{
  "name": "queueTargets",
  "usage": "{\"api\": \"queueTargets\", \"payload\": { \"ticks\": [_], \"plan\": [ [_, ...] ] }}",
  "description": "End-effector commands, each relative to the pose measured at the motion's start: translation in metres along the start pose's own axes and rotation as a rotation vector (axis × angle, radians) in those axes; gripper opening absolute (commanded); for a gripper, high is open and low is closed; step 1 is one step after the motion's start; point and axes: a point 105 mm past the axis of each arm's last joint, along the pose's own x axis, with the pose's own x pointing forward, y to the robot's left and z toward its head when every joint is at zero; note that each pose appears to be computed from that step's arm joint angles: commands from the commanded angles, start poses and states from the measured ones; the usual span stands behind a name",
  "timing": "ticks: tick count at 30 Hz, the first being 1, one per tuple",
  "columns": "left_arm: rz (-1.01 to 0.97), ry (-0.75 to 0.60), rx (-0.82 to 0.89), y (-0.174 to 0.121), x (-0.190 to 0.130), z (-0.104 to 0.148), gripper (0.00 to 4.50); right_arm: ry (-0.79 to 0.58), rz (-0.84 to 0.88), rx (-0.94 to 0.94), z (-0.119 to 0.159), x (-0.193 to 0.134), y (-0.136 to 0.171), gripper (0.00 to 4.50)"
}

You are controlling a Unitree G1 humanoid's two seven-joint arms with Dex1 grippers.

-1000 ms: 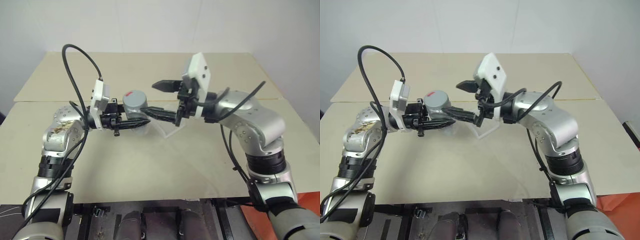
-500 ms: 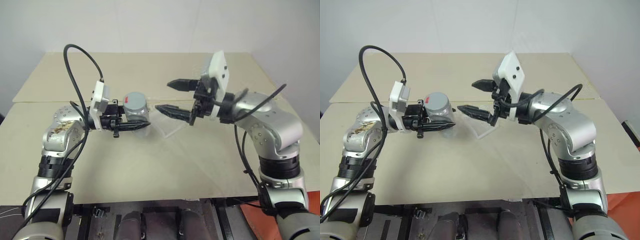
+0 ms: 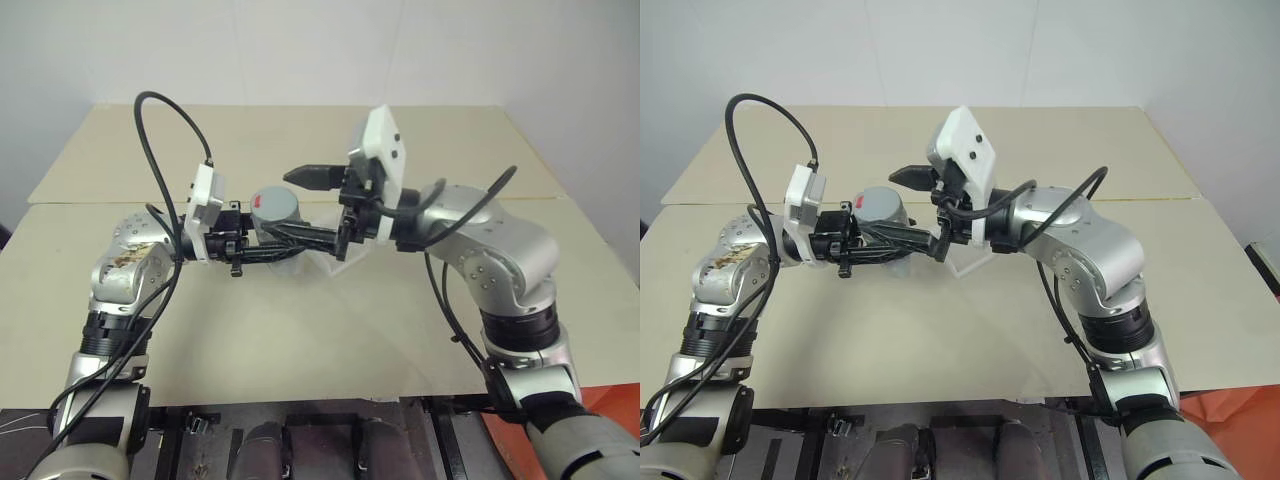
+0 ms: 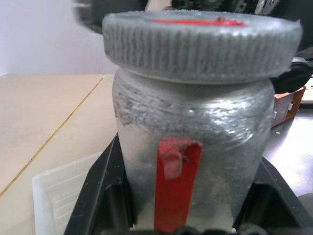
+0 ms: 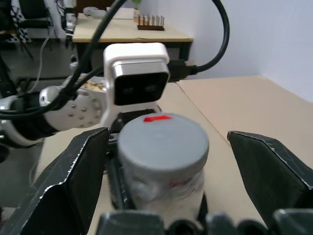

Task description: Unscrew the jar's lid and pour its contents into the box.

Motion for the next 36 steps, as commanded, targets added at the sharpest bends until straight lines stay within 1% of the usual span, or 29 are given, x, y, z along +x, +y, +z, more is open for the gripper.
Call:
{"api": "queueTargets", "payload": {
  "ticks": [1,6,9,12,13,17,23,27,29,31,34,36],
  "plan": [
    [-0.012,-0.016,0.052,-0.002,0.002,0.012,1.94,-0.030,0.004,-0.050,0.013,0.002,0.001,4.48],
    [-0.010,-0.014,0.048,-0.005,0.000,0.010,1.94,-0.030,0.024,-0.035,0.011,0.005,0.006,4.48],
    [-0.006,-0.013,0.049,-0.005,0.000,0.010,1.94,-0.037,0.030,-0.038,0.012,0.006,0.008,3.89],
    [-0.004,-0.010,0.049,-0.005,-0.001,0.009,1.94,-0.041,0.041,-0.035,0.014,0.006,0.008,2.90],
    [-0.004,-0.010,0.049,-0.005,-0.001,0.009,1.94,-0.041,0.048,-0.034,0.014,0.006,0.008,2.75],
    [-0.009,-0.007,0.050,-0.005,-0.001,0.008,1.94,-0.052,0.084,-0.003,0.016,0.002,0.008,2.75],
    [-0.100,0.029,0.033,-0.015,-0.004,0.006,1.94,-0.101,0.265,0.097,0.029,-0.009,0.011,2.75],
    [-0.127,0.048,0.029,-0.020,-0.005,0.003,1.94,-0.116,0.285,0.076,0.040,-0.008,0.004,2.75],
    [-0.123,0.050,0.028,-0.019,-0.005,0.001,1.94,-0.153,0.247,0.076,0.051,-0.009,-0.006,2.75],
    [-0.108,0.051,0.027,-0.019,-0.006,0.000,1.94,-0.172,0.167,0.038,0.055,-0.011,-0.017,2.75],
    [-0.057,0.039,0.029,-0.014,-0.011,0.003,1.94,-0.145,-0.024,-0.010,0.043,-0.021,-0.041,2.75],
    [0.000,0.030,0.039,-0.007,-0.016,0.007,1.94,-0.086,-0.205,-0.039,0.023,-0.039,-0.063,2.75]
  ]
}}
